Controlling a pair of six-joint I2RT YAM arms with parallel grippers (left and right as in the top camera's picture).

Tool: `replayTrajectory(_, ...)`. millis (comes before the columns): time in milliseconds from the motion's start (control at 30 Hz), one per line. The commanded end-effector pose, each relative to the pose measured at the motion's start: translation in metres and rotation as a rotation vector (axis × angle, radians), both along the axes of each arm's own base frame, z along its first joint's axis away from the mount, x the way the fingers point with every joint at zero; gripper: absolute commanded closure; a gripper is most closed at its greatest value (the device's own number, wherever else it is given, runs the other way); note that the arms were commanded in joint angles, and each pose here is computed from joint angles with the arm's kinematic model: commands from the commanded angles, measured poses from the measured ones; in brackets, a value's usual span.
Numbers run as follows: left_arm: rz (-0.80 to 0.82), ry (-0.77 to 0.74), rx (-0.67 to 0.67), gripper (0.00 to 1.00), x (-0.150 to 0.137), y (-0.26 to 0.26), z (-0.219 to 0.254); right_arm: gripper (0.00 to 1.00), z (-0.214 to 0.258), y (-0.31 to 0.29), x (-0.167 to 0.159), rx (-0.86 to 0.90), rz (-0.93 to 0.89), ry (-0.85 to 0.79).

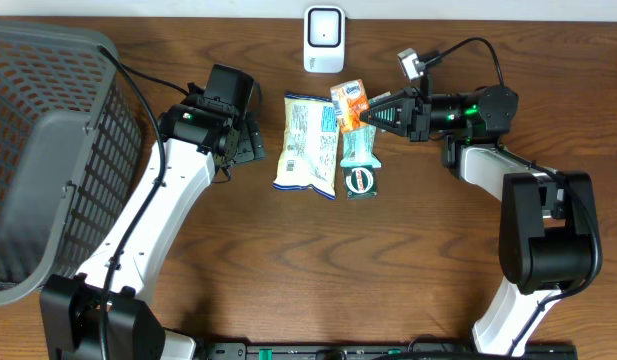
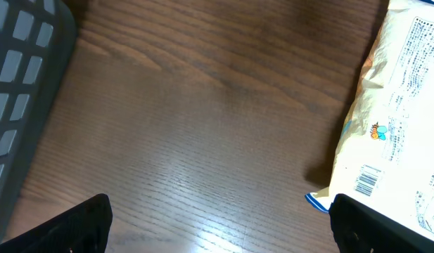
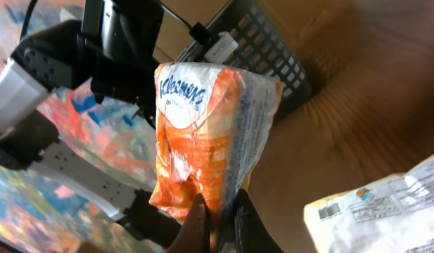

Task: Scan the item barcode
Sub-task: 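Lift the orange Kleenex pack and carry it toward the scanner, then hold the orange Kleenex pack under the scanner with the right gripper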

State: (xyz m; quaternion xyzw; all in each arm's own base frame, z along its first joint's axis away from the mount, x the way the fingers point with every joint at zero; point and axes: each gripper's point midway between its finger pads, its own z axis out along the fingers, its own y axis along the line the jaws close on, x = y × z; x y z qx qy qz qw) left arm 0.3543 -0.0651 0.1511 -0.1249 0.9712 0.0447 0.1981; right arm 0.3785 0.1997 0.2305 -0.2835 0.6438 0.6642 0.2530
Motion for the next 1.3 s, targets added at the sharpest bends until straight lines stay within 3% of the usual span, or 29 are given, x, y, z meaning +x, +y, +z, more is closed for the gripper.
replayTrajectory(0,0.002,-0.012,0.014,0.03,0.0,0.003,0.005,0.99,0.004,0.001,-0.004,-0.01,0.017,0.06)
replayTrajectory(533,0.002,-0.012,0.015,0.02,0.0,0.003,0.005,0.99,0.004,-0.057,0.022,-0.005,-0.131,0.059)
replayTrajectory(1267,0.002,-0.012,0.015,0.02,0.0,0.003,0.005,0.99,0.004,-0.002,-0.002,-0.01,0.008,0.07)
